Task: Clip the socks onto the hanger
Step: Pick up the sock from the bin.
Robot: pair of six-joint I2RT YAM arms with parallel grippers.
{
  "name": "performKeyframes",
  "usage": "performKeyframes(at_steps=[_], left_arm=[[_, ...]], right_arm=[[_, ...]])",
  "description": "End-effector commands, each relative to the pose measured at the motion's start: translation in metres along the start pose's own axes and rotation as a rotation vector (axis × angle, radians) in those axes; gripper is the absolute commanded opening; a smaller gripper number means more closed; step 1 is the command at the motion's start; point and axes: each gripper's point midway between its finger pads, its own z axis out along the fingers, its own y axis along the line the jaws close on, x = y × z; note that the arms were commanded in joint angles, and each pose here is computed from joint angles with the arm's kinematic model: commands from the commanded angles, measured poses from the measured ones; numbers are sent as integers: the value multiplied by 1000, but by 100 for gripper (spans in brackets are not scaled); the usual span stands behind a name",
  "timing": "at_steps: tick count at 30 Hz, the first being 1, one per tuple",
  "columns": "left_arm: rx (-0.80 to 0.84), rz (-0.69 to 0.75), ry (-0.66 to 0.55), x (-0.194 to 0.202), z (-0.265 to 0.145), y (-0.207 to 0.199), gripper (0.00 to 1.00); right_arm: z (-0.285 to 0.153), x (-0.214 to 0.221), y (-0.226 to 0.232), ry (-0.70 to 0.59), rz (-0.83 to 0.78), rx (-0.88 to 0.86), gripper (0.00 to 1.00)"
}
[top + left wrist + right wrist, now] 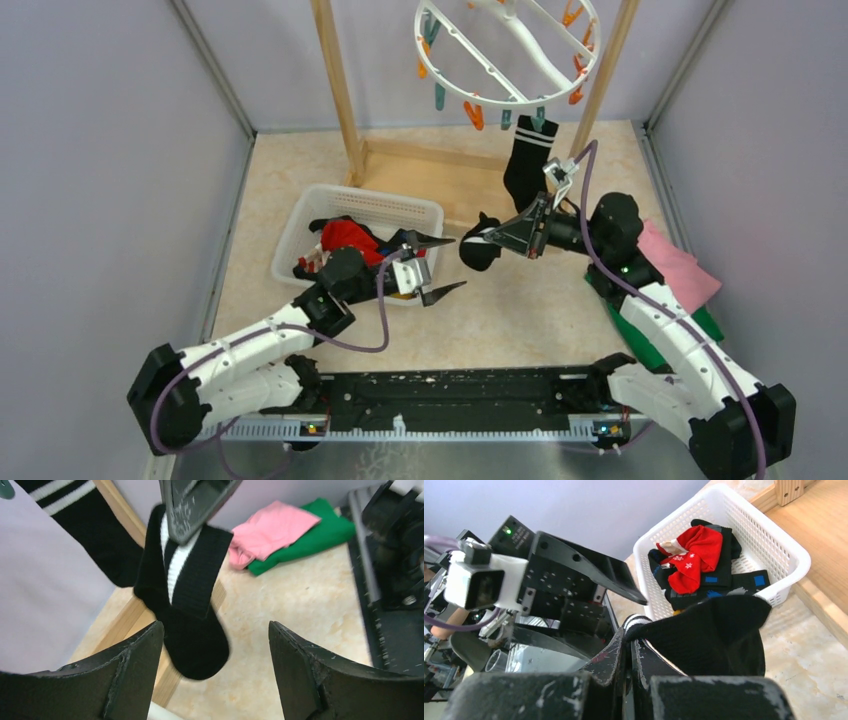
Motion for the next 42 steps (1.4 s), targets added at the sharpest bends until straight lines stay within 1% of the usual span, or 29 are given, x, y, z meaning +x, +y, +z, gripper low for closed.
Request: performKeyframes(at_steps=[1,4,7,9,13,16,19,24,26,27,29,32,33,35,36,37,40,42], left_arm=[[-115,269,-31,-13,14,33,82],[-136,304,-51,-17,21,41,80],[-162,299,-46,-17,29,49,74],[-179,289,-45,-17,34,54,73],[-162,282,-89,-23,40,50,72],[-130,255,-111,-25,46,44,69],[-108,213,-146,-31,49,38,61],[-98,155,-196,-41,52,35,54],[-99,138,-213,-44,53,35,47],[-98,122,-216,-44,53,35,40],[-92,103,-221,-44,54,33,29],[-82,66,-222,-43,56,32,3],[-80,47,-221,-43,56,31,0],[-92,-5,-209,-41,56,32,0],[-120,-48,-198,-39,54,36,0],[-141,-89,-188,-38,52,38,0],[-153,-168,-157,-32,44,37,0],[-168,-268,-139,-29,38,41,0]], right_arm=[[-6,-21,13,-61,-44,-9,0],[-7,-19,13,-61,-41,-11,0],[-7,-19,12,-65,-32,-9,0],[-7,-18,12,-64,-31,-8,0],[-8,-15,10,-63,-23,-1,0],[-8,-15,9,-64,-19,2,0],[-8,-14,8,-63,-14,4,0],[-8,-12,4,-61,-2,15,0],[-8,-11,3,-60,4,21,0],[-8,-11,3,-60,5,22,0],[-8,-10,2,-59,8,26,0],[-8,-11,1,-59,10,30,0],[-8,-11,1,-59,11,32,0],[-8,-12,1,-61,7,38,0],[-9,-13,0,-62,3,41,3],[-10,-14,0,-65,-4,45,8],[-13,-17,2,-69,-39,43,30],[-15,-16,6,-60,-85,27,42]])
